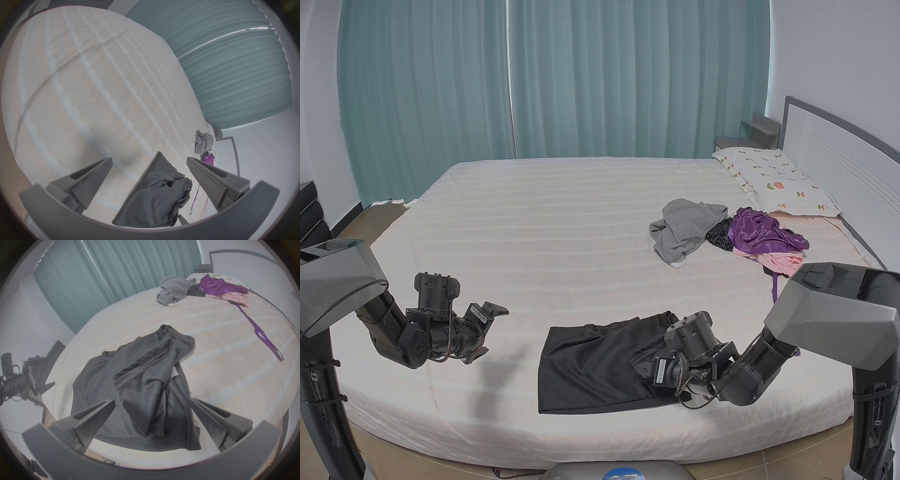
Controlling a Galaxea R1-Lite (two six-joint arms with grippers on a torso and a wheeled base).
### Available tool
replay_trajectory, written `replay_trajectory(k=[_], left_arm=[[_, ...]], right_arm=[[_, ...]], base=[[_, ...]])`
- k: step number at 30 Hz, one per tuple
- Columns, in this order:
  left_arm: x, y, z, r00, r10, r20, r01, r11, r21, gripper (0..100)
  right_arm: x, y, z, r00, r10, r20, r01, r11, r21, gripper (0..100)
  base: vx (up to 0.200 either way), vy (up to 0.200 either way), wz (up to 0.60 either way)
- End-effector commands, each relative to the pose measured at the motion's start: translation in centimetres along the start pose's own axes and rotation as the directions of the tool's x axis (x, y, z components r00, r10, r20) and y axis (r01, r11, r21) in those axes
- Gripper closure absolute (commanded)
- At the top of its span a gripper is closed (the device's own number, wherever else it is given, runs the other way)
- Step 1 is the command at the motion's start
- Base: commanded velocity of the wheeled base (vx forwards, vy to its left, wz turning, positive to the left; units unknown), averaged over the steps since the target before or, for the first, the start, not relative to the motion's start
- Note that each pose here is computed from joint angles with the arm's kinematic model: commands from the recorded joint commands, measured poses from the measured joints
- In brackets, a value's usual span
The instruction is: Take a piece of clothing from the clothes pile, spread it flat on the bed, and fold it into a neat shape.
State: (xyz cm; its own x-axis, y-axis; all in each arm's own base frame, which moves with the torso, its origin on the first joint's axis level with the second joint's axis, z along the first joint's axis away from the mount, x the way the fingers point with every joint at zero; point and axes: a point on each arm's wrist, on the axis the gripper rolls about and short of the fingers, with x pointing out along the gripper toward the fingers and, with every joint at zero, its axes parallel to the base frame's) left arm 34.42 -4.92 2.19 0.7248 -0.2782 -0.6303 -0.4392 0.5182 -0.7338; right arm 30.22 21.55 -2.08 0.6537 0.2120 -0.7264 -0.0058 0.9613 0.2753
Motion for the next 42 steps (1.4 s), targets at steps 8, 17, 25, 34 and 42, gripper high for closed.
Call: replay_trajectory(k=[8,17,25,34,42], left_arm=[[0.7,-0.3,0.1,1.000,-0.006,0.001,0.006,1.000,0.010,0],[1.0,-0.4,0.2,1.000,-0.010,0.004,0.010,1.000,0.017,0],[0.7,0.1,-0.1,1.000,0.006,-0.007,-0.006,1.000,0.011,0],[-0.9,1.7,-0.8,1.000,0.010,0.003,-0.010,1.000,-0.009,0],[-1.2,2.2,-1.1,1.000,-0.016,0.022,0.016,1.000,-0.002,0]], right_arm=[[1.9,3.1,0.2,0.998,-0.052,-0.031,0.046,0.986,-0.163,0],[2.6,1.1,0.9,0.984,-0.179,-0.017,0.171,0.960,-0.223,0],[0.0,-2.1,1.9,0.971,-0.237,-0.025,0.230,0.960,-0.163,0],[-5.7,-4.5,3.3,0.974,-0.229,-0.002,0.228,0.971,-0.077,0],[-7.2,-3.3,5.1,0.996,-0.085,0.015,0.084,0.996,0.028,0]], base=[[0.000,0.000,0.00],[0.000,0.000,0.00],[0.000,0.000,0.00],[0.000,0.000,0.00],[0.000,0.000,0.00]])
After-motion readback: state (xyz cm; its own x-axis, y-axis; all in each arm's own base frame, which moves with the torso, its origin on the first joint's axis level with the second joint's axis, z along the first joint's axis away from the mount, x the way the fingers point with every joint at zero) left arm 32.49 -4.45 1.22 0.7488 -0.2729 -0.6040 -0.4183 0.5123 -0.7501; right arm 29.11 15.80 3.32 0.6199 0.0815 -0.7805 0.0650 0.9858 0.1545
